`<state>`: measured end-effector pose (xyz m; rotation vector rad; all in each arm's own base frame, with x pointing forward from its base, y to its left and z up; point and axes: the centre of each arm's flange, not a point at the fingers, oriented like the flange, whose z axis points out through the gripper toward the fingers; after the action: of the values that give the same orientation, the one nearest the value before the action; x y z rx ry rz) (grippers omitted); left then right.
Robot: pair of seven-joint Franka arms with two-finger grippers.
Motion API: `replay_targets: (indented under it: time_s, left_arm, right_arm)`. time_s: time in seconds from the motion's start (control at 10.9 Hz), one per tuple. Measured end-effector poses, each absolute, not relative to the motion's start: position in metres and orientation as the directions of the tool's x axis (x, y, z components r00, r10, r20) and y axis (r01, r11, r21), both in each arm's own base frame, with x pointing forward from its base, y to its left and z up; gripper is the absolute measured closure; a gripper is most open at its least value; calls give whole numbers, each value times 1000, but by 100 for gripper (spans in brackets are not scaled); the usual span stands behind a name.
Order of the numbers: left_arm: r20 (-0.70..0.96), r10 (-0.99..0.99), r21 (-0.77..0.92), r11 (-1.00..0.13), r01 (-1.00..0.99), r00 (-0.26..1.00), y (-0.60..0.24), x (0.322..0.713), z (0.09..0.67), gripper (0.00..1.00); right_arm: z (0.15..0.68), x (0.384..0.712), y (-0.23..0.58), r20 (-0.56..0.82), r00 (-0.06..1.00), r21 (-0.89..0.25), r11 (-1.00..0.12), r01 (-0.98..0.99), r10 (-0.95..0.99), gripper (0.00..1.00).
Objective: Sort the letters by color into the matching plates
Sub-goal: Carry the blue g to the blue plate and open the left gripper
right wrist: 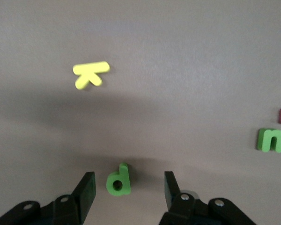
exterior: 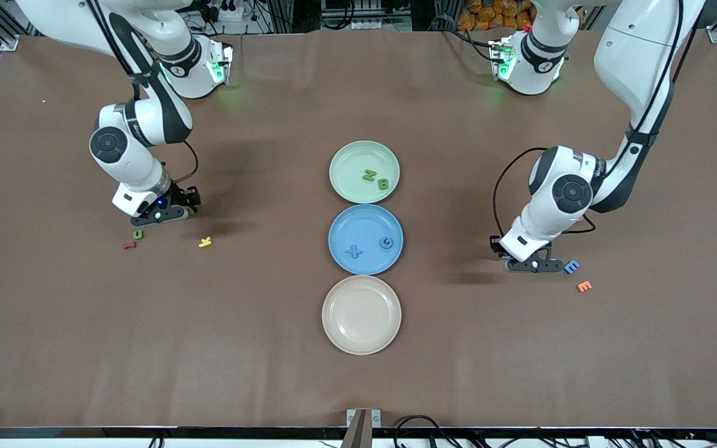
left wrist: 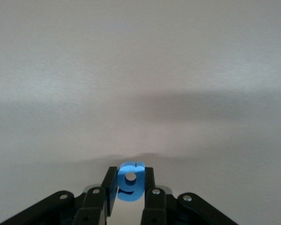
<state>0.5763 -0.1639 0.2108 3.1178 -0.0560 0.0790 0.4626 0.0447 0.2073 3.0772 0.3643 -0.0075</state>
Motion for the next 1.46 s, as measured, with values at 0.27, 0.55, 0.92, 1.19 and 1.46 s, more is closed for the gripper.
replay_targets:
  time_s: [0.27, 0.55, 0.92, 1.19, 1.46]
  left_arm:
    - [45, 4, 38, -999, 2, 999, -199, 569, 234, 73]
    - [27, 46, 52, -998, 45, 999, -246, 564, 261, 73]
    - [43, 101, 76, -992, 98, 994, -311, 548, 282, 73]
    - [59, 138, 116, -985, 130, 989, -361, 540, 294, 73]
    - [61, 169, 162, -974, 157, 984, -413, 533, 301, 73]
  right_arm:
    - [194, 450, 45, -5, 970, 37, -970, 242, 242, 33]
    - [186, 447, 50, -15, 967, 33, -966, 255, 255, 35]
    - [175, 444, 58, -12, 962, 28, -962, 273, 272, 39]
    - [174, 444, 58, -12, 961, 27, -961, 277, 276, 46]
    - [173, 444, 54, -15, 954, 29, -953, 301, 300, 56]
